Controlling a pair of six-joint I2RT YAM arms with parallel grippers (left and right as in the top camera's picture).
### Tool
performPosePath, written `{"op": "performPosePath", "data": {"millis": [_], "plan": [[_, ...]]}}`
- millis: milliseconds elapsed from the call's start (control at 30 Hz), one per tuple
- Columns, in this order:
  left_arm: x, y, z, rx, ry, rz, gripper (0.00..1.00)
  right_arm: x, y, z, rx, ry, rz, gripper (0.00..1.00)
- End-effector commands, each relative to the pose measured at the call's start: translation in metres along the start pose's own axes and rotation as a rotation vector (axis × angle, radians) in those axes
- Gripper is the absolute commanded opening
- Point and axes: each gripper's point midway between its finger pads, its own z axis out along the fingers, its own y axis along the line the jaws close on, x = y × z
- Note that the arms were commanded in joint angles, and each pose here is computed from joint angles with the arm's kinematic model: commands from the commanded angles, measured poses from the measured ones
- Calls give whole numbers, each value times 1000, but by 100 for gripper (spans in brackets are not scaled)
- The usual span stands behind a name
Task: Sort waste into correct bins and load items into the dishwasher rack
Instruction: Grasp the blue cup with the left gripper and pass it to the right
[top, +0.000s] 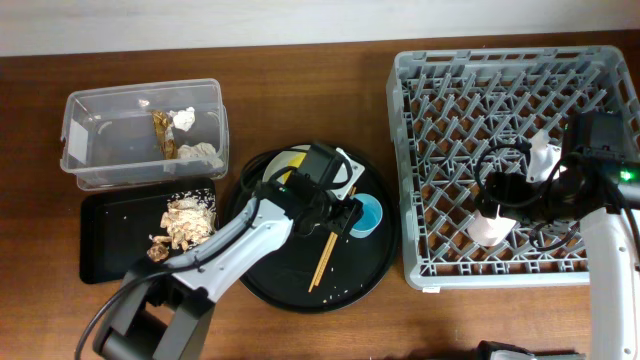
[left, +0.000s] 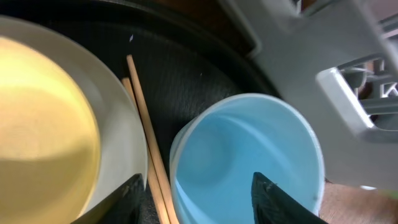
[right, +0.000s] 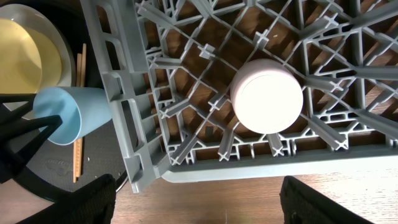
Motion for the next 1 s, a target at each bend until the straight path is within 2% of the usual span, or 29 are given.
{"op": "performPosePath", "data": {"millis": [0,67,133,200,233,333,433,500,567,633,733,967], "plan": [[6,-1,6,11,27,-2,34,-3,3,-4,-16,-14,-12,85],[13,0,6,9,53,-10,28,-3,3,-4,-16,-14,-12,86],[19,0,6,7,77,-16,16,-3,3,-4,-16,-14,-12,89],[18,0,6,7,76,-16,9,-3,3,-4,-16,-13,-12,90],[17,1,5,7,71,-17,2,-3,3,-4,-16,-13,-12,90],[2,4,-16,-1,34,-36,0,-3,3,-4,-15,-14,-12,94],[-31,13,-68,65,-112,-119,0,-3,3,-3,-18,-10,-11,97],[-43,21,-89,197,-174,-224,0,-2,23,-1,-138,0,-88,98],[-57,19,-116,456,-240,-281,0,3,55,-4,-339,3,-188,98],[-63,24,-130,589,-258,-358,0,8,82,-9,-490,-3,-270,98],[-73,7,-143,782,-259,-355,0,19,123,-17,-634,2,-408,100],[-72,-16,-168,971,-239,-288,0,31,205,-39,-952,-57,-665,99]]}}
